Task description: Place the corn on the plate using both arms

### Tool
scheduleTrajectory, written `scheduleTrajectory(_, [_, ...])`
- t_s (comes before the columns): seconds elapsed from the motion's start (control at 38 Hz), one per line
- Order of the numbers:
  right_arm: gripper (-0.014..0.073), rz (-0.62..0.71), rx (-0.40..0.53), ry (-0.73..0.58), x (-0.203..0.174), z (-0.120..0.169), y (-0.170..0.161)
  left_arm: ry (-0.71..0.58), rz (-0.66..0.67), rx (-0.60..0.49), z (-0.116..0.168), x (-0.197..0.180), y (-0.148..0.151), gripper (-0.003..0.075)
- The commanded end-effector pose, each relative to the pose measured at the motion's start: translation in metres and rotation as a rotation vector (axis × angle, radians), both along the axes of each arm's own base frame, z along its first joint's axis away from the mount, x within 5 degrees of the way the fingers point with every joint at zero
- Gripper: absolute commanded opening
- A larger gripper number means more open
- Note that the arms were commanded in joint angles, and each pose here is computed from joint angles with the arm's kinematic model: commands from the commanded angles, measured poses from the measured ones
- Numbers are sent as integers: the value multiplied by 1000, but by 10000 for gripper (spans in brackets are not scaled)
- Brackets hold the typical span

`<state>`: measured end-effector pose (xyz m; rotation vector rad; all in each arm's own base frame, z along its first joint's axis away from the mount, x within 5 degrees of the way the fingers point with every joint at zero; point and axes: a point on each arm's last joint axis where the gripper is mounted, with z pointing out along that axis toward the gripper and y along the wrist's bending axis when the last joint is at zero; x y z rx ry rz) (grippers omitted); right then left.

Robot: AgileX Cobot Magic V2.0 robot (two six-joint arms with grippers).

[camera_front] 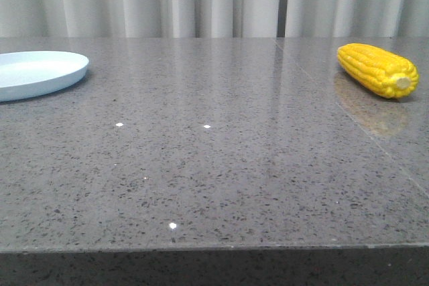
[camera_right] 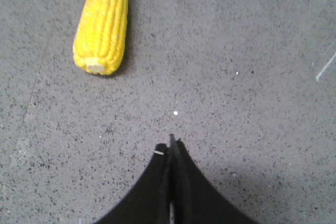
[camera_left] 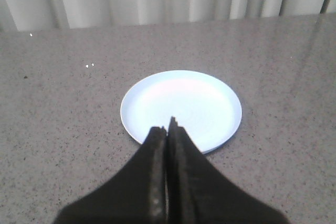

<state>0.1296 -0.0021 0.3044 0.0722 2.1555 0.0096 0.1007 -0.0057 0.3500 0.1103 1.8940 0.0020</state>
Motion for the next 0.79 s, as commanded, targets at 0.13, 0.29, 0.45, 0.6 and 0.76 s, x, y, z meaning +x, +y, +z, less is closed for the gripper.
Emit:
scheduleTrajectory(0.13, [313,23,-63,-83,4,15,-1,17,-8,-5,4,13,-2,213])
scheduleTrajectory(0.29, [558,23,-63,-84,4,15,-1,61,-7,3,-1,22,-2,472])
scheduleTrajectory(0.45, [573,23,-62,-83,4,15,-1,177,-2,31,-4,36,-2,502])
scheduleTrajectory(0.6, [573,23,-62,-83,4,15,-1,312,23,136,-3,64,3,502])
scheduleTrajectory(0.76, [573,23,-62,-83,4,15,-1,391,91,118,1,96,14,502])
